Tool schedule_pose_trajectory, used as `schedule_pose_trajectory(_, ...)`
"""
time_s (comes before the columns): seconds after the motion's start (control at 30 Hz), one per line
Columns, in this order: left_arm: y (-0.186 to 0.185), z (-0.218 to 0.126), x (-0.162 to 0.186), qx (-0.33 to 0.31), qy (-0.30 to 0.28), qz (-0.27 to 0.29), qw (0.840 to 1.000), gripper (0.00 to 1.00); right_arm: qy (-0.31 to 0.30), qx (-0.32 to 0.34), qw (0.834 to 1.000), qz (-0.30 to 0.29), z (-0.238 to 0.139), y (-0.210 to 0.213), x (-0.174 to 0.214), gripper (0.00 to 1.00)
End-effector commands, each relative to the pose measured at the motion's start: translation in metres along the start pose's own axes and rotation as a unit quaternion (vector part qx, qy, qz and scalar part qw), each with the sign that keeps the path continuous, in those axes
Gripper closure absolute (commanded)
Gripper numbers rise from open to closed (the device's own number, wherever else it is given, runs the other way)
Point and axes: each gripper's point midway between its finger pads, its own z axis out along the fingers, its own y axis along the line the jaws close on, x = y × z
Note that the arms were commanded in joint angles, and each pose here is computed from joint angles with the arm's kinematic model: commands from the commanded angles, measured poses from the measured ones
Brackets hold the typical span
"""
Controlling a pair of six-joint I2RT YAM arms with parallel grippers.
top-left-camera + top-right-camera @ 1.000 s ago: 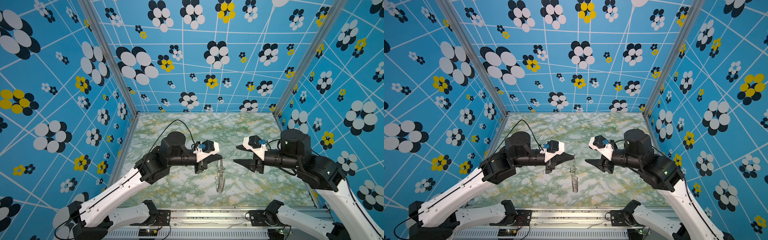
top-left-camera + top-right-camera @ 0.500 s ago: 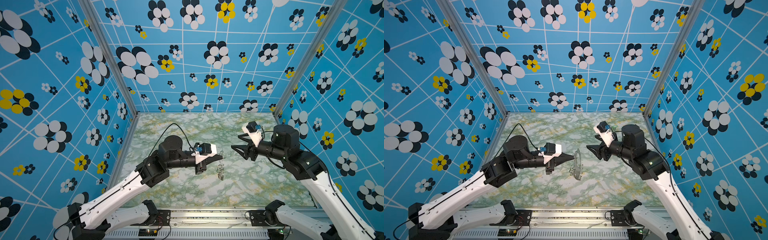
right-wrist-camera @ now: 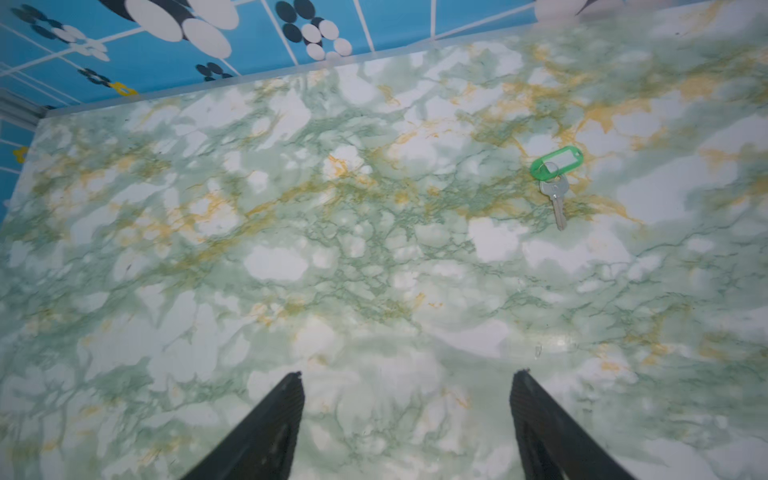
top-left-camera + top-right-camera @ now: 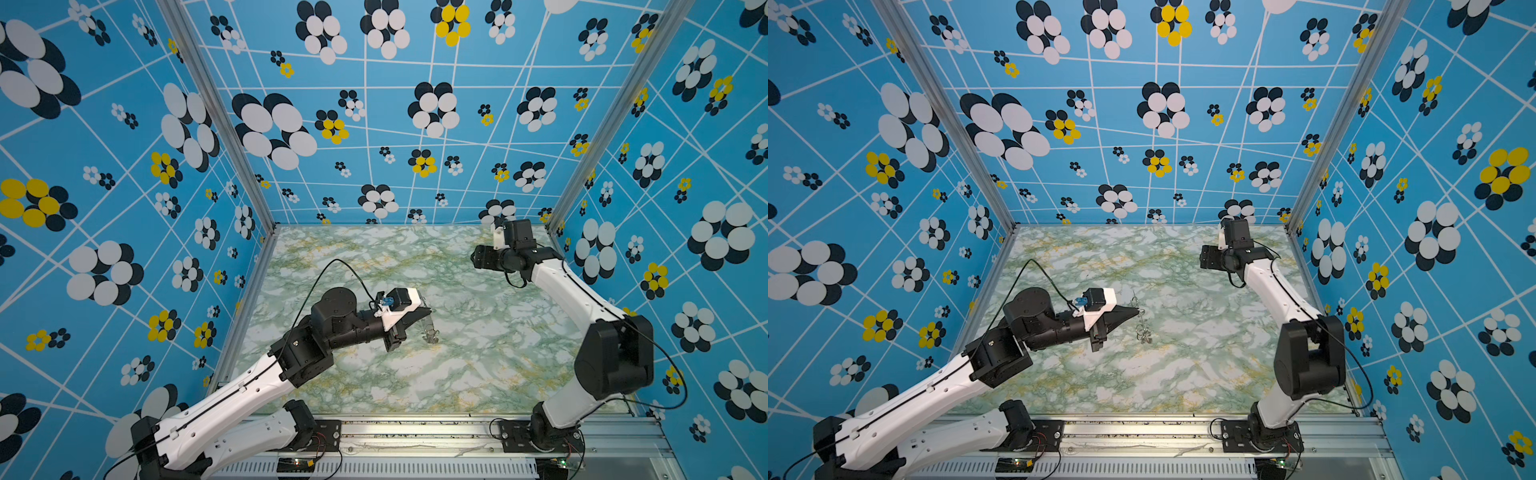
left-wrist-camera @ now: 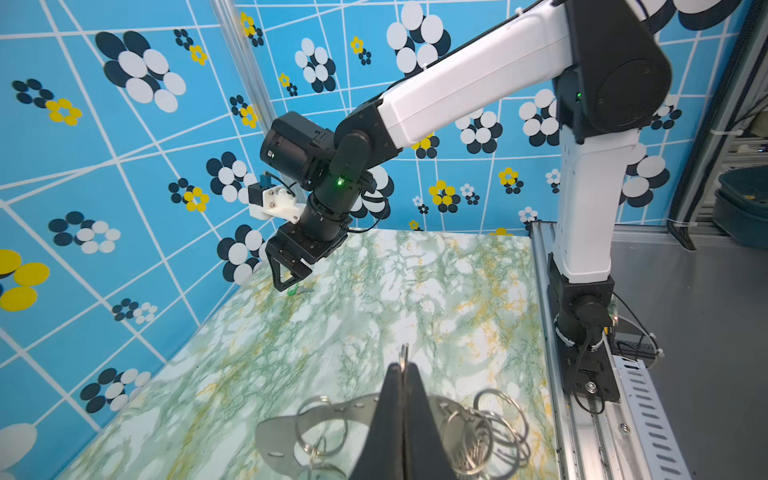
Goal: Put the keys on the keyring
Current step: 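Release the plate with the right gripper and move it toward the green-tagged key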
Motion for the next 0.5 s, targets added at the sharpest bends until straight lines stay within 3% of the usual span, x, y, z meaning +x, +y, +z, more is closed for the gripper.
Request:
schedule_pose_trajectory(0.0,0.009,-0.011,-0.017,-0.028,-0.038,-0.001,0.999,1.0,0.006,0.04,0.998,0.037,0.029,-0.027,-0.024,0.18)
schedule_pose_trajectory(0.2,0.012,-0.02,-0.014,-0.039,-0.033,-0.008,0.999,1.0,0.035,0.068,0.996,0.052,0.071,-0.062,-0.049,0.15)
schedule_pose_trajectory(0.47,0.017,-0.02,-0.006,-0.044,-0.032,-0.012,0.998,1.0,0.094,0.071,0.992,0.048,0.115,-0.081,-0.047,0.15)
